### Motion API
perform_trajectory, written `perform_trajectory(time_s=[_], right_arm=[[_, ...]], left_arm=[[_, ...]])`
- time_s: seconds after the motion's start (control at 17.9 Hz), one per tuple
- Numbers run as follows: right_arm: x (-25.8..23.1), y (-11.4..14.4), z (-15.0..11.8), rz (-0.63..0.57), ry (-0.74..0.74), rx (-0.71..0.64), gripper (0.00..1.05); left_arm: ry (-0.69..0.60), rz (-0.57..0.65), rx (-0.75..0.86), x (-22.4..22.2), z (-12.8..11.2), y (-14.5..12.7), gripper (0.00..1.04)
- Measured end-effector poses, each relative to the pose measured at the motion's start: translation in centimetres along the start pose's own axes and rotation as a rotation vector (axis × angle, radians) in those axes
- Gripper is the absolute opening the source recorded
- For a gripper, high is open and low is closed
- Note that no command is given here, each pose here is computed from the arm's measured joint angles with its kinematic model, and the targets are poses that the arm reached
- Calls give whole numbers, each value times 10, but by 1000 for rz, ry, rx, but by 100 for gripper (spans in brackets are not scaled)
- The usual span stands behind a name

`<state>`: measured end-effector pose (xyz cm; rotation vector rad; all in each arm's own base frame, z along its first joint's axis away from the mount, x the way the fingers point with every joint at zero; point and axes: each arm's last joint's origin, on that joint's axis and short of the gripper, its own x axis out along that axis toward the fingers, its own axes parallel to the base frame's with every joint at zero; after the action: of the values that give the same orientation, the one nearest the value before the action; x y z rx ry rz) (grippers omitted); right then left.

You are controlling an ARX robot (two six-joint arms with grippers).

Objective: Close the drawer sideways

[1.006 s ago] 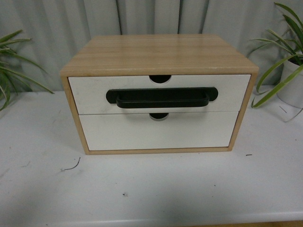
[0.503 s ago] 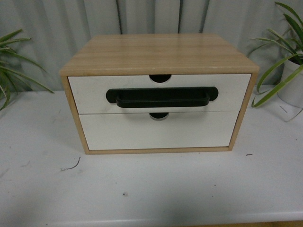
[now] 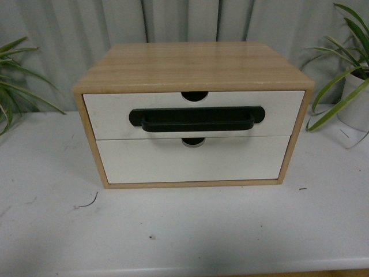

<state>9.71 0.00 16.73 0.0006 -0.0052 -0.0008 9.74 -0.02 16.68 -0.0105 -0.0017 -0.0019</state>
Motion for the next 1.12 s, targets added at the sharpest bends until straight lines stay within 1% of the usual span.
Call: perform_trajectory(time_s=[0.06, 0.11, 0.17, 0.22, 0.39, 0.45, 0.5, 0.61, 0.67, 0.73, 0.78, 1.12], right_arm=[[0, 0, 0, 0, 0, 0, 2], [0, 0, 0, 0, 0, -2, 8], [0, 0, 0, 0, 0, -2, 17], [0, 0, 0, 0, 0, -1, 25], [0, 0, 0, 0, 0, -2, 52], [0, 0, 0, 0, 0, -2, 65], [0, 0, 0, 0, 0, -2, 74], [0, 0, 0, 0, 0, -2, 91], [0, 0, 0, 0, 0, -1, 99], [0, 0, 0, 0, 0, -1, 99], [0, 0, 0, 0, 0, -2, 97], [0, 0, 0, 0, 0, -1, 98]], left_arm=[[0, 0, 0, 0, 0, 0, 5], [0, 0, 0, 0, 0, 0, 14], [0, 0, 0, 0, 0, 0, 21], [0, 0, 0, 0, 0, 0, 30], [0, 0, 0, 0, 0, 0, 55], [0, 0, 0, 0, 0, 0, 70], [0, 0, 0, 0, 0, 0, 77], [0, 0, 0, 0, 0, 0, 95], [0, 0, 1, 0, 0, 0, 100], [0, 0, 0, 0, 0, 0, 97], [0, 0, 0, 0, 0, 0, 98], [0, 0, 0, 0, 0, 0, 98]])
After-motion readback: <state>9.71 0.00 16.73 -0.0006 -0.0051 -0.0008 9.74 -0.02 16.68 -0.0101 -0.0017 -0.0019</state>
